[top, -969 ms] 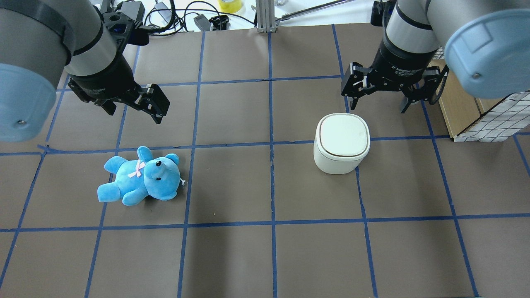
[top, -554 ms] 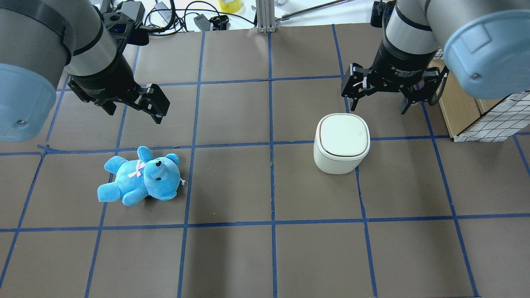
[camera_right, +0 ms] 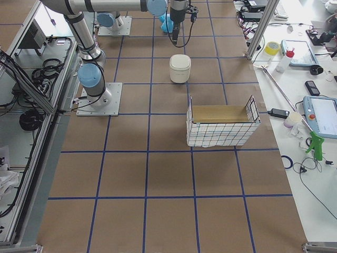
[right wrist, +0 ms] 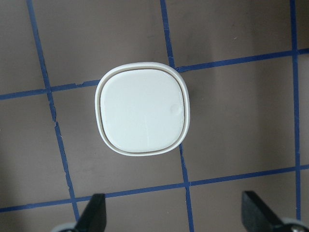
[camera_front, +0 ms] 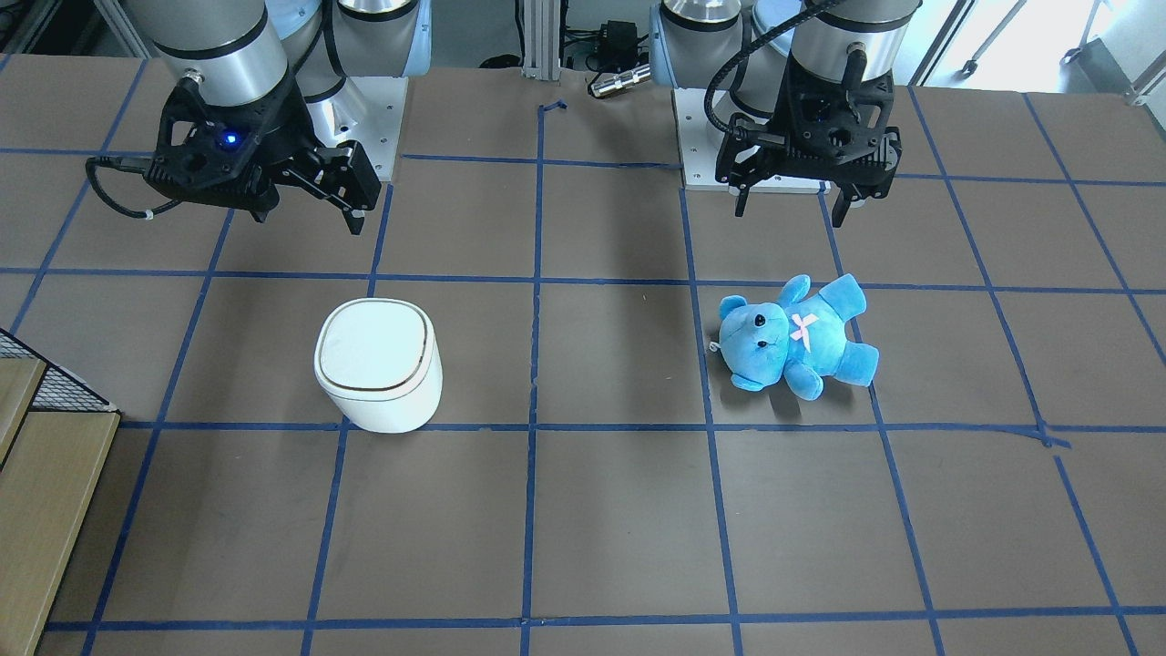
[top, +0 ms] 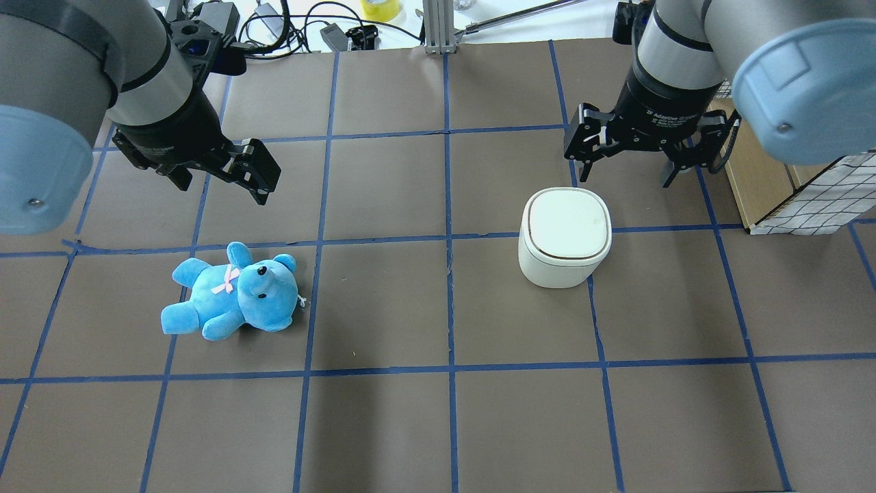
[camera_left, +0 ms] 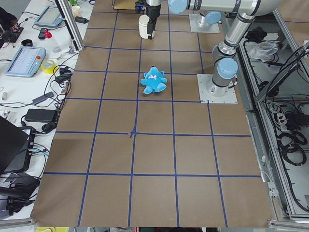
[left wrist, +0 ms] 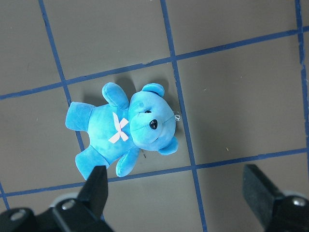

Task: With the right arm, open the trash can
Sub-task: 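Move the right gripper toward the white trash can's lid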

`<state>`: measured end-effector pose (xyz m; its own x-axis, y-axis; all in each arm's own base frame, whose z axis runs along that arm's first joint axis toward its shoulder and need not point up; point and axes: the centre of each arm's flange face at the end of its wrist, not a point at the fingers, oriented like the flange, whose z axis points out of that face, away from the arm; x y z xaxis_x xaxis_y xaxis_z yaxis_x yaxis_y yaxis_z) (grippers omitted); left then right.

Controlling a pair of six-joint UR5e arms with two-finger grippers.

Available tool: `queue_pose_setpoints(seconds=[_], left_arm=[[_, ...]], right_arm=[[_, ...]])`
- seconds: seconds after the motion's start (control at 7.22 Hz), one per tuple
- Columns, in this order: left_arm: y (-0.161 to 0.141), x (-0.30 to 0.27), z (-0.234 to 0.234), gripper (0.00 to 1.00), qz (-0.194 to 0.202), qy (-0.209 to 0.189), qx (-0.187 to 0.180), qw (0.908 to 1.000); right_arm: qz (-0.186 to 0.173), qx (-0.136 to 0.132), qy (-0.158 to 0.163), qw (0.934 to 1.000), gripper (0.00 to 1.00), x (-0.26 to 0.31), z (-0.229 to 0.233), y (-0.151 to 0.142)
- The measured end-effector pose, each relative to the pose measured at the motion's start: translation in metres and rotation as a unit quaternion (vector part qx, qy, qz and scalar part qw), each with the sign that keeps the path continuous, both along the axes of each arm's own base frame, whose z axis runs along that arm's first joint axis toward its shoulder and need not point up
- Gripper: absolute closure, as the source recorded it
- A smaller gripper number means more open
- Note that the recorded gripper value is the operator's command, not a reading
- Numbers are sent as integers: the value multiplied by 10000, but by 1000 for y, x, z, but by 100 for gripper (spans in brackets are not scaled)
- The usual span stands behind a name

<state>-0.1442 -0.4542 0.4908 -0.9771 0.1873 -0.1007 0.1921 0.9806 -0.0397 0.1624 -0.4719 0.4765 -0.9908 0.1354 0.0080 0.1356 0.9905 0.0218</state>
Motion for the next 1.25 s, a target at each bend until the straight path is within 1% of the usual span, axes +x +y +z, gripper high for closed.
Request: queue_pose_setpoints(seconds=[0.55,0.69,0.97,1.11,1.25], left_arm=[[0,0,0,0,0,0,0,10000],[0,0,0,0,0,0,-1,10000],[0,0,0,0,0,-3,-1,10000],[0,0,0,0,0,-2,0,10000],[0,0,0,0,0,-2,-1,10000]], right_arm=[[20,-6,4,10000,0,0,-1,-1],[20,-6,4,10000,7,0,-1,-1],[17,-19,8,10000,60,-1,-1,-1],[7,-25,10,10000,84,-2,0,-1],[3,-34,8,10000,100,-2,1,-2]])
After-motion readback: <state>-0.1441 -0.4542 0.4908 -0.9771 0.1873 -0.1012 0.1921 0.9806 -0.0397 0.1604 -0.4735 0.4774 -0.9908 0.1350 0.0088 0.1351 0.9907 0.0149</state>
